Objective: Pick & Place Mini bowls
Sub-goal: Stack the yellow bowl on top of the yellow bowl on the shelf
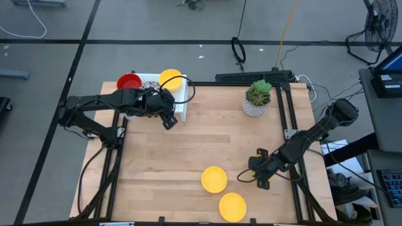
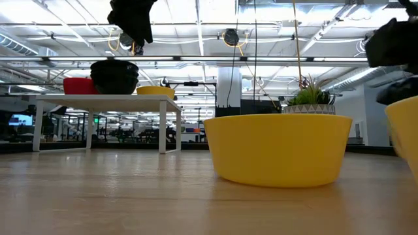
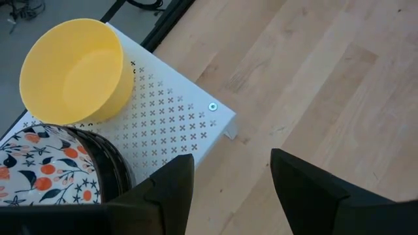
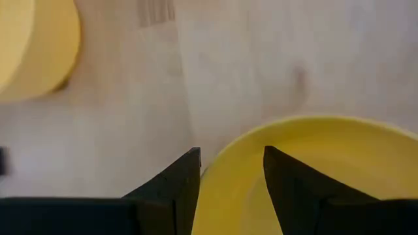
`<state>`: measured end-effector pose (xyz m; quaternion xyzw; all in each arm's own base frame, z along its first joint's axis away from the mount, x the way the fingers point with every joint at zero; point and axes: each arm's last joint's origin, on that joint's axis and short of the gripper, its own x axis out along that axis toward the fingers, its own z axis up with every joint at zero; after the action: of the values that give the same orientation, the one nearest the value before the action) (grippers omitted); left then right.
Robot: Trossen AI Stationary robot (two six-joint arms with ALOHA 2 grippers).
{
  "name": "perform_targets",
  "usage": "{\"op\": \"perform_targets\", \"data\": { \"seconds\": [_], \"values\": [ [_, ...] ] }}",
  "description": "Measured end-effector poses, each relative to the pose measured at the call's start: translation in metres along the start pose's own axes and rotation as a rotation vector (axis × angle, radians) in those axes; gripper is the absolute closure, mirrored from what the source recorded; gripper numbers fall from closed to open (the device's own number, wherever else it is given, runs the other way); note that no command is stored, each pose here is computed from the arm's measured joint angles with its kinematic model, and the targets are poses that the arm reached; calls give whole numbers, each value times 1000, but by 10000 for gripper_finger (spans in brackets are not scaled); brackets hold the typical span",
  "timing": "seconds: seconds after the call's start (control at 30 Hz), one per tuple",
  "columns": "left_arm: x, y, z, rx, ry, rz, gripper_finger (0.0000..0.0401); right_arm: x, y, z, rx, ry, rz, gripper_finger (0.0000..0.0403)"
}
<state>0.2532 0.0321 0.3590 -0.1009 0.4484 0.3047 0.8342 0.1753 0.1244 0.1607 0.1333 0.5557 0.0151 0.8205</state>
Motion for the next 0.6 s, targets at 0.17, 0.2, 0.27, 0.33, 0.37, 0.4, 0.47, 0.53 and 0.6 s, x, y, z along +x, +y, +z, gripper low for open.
{"op": "perform_targets", "data": {
  "seconds": [0.17,0.2,0.27,0.33,0.37,0.4,0.47,0.53,0.6],
  "values": [
    [0,0,0,-1,0,0,194,0,-8,8,-196,-78,-93,267],
    [0,0,0,-1,0,0,194,1,-10,11,-225,-87,-104,271],
    [0,0,0,-1,0,0,194,1,-13,15,-266,-103,-126,280],
    [0,0,0,-1,0,0,194,1,-17,19,-286,-110,-132,287],
    [0,0,0,-1,0,0,194,1,-19,21,-288,-112,-137,290],
    [0,0,0,-1,0,0,194,1,-21,22,-285,-112,-141,293],
    [0,0,0,-1,0,0,194,1,-23,23,-271,-108,-147,295],
    [0,0,0,-1,0,0,194,1,-25,23,-249,-97,-154,295],
    [0,0,0,-1,0,0,194,1,-27,21,-230,-73,-168,291]
  ]
}}
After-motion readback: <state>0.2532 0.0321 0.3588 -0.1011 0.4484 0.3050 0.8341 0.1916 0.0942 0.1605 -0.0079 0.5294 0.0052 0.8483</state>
